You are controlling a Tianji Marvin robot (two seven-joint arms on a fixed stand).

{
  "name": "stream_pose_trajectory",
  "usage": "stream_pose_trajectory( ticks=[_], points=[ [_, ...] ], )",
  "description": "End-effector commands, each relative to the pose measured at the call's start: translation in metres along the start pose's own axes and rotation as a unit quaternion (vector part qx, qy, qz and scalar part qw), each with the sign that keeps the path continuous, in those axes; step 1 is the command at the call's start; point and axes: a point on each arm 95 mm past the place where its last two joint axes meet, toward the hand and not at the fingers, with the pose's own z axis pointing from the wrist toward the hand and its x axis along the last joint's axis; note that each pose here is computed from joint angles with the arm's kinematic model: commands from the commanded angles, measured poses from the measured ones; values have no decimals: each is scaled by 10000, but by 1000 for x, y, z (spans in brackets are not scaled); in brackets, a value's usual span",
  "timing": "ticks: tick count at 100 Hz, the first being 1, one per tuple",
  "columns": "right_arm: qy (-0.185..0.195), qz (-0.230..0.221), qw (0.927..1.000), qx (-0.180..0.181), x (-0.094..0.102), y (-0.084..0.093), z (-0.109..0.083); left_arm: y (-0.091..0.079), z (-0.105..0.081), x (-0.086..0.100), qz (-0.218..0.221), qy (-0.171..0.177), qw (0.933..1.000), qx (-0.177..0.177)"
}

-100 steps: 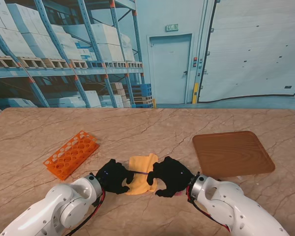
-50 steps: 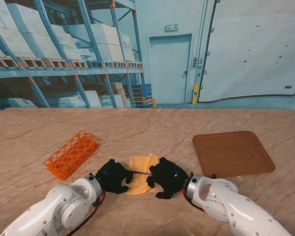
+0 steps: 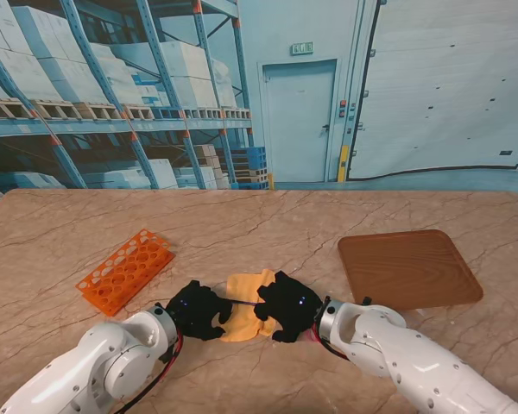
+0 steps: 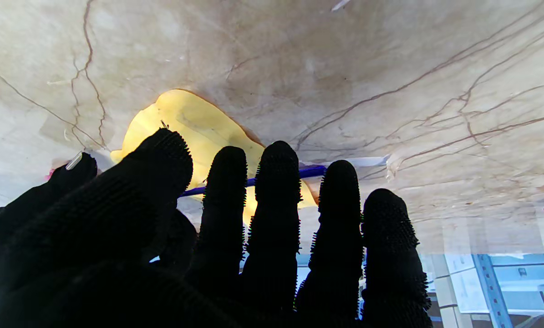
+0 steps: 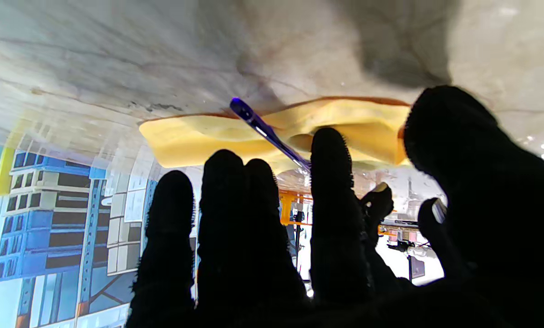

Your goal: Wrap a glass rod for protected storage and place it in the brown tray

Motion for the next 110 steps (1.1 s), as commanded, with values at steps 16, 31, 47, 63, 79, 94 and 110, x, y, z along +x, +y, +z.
stream_pose_trajectory(
  ticks=[16,31,47,63,79,94,110],
  points=[
    [43,-8,9999,108,-1,-6,8,1,-2,0,-112,-63,9999,19],
    [129,-48,9998,158,-1,-9,13,1,-2,0,-152,-99,9998,21],
    [230,-58,9994,241,0,-13,18,1,-2,-1,-202,-136,9997,22],
    [280,20,9993,264,1,-13,20,1,-2,-1,-218,-155,9996,45],
    [327,80,9992,211,1,-12,21,0,-2,-2,-228,-147,9996,68],
    [310,134,9994,54,1,-8,20,-1,-2,-3,-234,-134,9996,117],
    [246,175,9994,-152,0,0,17,-4,-2,-1,-230,-51,9996,174]
  ],
)
